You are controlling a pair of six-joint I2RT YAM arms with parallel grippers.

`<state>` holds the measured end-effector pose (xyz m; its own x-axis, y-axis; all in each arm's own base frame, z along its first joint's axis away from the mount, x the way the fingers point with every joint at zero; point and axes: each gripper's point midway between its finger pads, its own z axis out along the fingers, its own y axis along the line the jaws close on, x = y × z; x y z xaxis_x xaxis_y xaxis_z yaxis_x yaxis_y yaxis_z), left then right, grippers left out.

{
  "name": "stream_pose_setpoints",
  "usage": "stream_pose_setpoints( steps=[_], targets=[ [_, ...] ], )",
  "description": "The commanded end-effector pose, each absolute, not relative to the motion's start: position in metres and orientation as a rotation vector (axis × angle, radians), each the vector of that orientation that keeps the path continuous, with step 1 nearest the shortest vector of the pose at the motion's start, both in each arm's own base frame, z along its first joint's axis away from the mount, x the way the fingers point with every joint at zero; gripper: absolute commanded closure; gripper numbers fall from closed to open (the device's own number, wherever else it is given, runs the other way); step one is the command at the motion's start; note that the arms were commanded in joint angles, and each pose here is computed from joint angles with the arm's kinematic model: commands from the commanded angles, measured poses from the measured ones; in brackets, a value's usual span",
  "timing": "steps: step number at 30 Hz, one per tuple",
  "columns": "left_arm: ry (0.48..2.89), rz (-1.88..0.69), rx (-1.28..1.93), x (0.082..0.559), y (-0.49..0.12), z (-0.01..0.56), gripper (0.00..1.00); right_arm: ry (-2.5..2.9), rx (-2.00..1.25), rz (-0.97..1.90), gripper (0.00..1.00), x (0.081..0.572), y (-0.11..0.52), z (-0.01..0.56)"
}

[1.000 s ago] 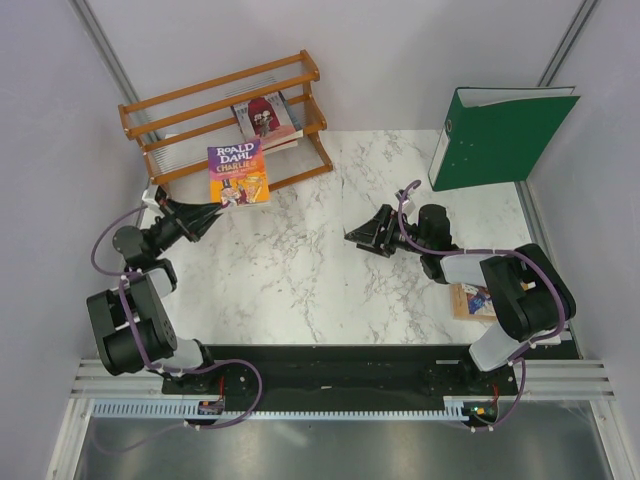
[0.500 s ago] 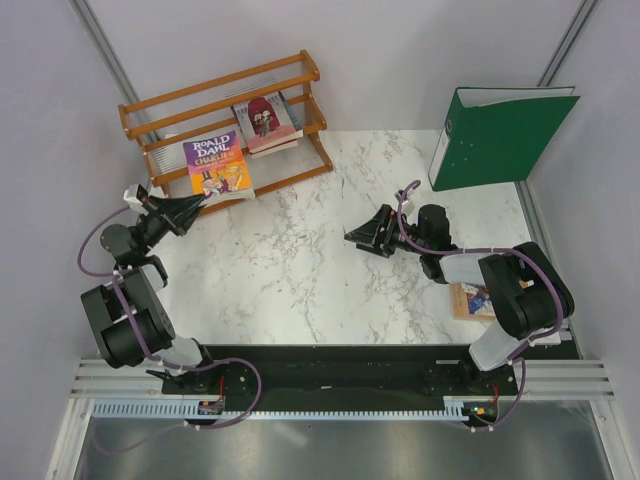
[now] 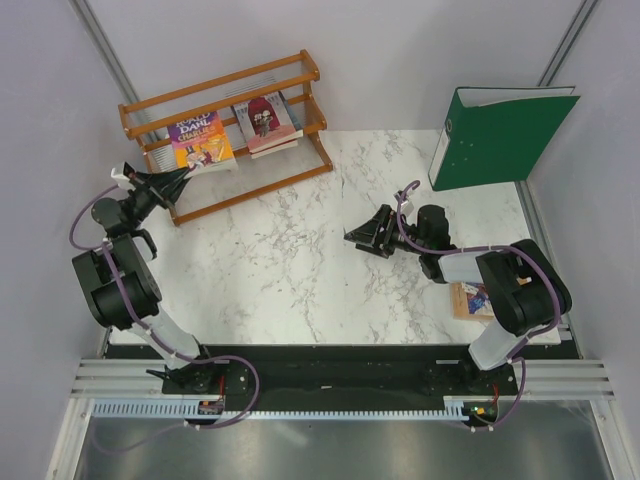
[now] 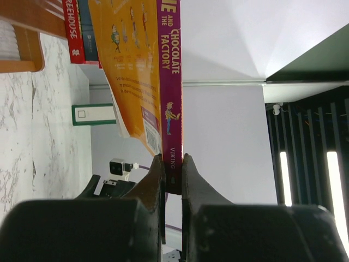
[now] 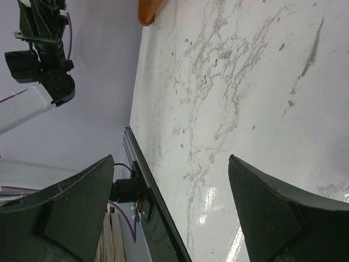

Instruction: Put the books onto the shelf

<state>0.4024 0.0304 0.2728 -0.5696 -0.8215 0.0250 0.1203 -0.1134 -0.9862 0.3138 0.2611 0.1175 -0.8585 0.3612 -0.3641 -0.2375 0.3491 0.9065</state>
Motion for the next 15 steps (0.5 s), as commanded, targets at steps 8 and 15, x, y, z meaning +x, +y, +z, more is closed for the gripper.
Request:
stream_pose_setpoints(
  steps=[8,15],
  targets=[
    [1.365,-1.631,-0.450,0.409,0.027,0.312,0.98,2.060,0.066,1.560,0.07,0.316,0.263,0.122],
    [1.459,-1.576,-0.473,0.435,0.016,0.310,0.98,2.060,0.067,1.563,0.07,0.316,0.263,0.123]
  ],
)
